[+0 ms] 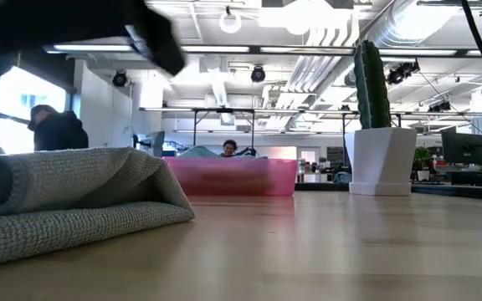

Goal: Fold microfiber towels
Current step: Fold the gray microfiber cloth

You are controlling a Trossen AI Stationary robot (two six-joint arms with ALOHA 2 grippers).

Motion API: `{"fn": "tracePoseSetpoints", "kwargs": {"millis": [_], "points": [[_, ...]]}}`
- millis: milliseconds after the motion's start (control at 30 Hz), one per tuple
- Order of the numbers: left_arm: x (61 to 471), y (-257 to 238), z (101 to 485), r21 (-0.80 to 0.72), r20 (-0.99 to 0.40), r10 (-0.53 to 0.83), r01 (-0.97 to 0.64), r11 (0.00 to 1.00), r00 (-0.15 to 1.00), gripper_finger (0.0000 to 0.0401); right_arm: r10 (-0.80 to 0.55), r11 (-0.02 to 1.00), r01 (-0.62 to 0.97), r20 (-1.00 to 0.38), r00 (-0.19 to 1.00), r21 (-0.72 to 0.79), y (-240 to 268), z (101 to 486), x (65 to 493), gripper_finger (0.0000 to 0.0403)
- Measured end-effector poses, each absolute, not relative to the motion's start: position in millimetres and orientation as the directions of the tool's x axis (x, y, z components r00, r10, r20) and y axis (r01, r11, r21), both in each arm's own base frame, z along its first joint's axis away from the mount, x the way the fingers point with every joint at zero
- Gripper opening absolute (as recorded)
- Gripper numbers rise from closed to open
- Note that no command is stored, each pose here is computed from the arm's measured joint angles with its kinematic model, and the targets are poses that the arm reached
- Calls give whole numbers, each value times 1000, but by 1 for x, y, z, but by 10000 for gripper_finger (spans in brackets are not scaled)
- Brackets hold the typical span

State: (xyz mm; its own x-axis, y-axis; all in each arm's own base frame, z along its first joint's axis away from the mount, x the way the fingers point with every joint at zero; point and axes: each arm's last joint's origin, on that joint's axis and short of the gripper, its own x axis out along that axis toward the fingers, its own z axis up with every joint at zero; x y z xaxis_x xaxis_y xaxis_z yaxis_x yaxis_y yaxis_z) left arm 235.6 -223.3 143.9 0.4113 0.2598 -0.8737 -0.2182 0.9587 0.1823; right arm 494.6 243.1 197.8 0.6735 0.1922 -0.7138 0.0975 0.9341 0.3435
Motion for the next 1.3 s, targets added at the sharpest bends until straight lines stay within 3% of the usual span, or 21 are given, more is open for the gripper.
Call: {"fn": "tracePoseSetpoints", "kwargs": {"millis": [167, 300, 400, 600, 767, 833, 900, 1067, 1300], "points": [[230, -229, 144, 166, -885, 235, -201, 966, 402, 87, -25, 997, 78, -787, 616, 29, 233, 201, 480, 123], [225, -235, 152, 118, -875, 196, -198, 973, 443, 87, -214, 976, 100, -790, 574, -192, 226, 187, 476, 123], [223, -237, 157, 116, -855, 204, -208, 971, 477, 87, -214, 977, 115, -822, 528, -181, 225, 172, 476, 123], [226, -232, 160, 126, -845, 222, -222, 967, 486, 87, 9, 995, 78, -850, 527, 59, 241, 170, 478, 123], [232, -226, 160, 133, -845, 234, -234, 963, 481, 87, 107, 993, -22, -822, 560, 114, 260, 175, 475, 123], [233, -224, 163, 127, -844, 232, -239, 963, 484, 87, 48, 999, -31, -850, 524, 37, 261, 181, 467, 123], [233, -224, 166, 116, -841, 225, -242, 963, 492, 87, -106, 993, 13, -852, 513, -116, 257, 190, 459, 123], [232, -224, 178, 63, -830, 185, -241, 968, 526, 87, -436, 886, 135, -702, 563, -443, 246, 198, 449, 123], [231, -225, 188, 48, -784, 190, -248, 968, 591, 87, -411, 904, 119, -761, 503, -410, 240, 166, 459, 123]]}}
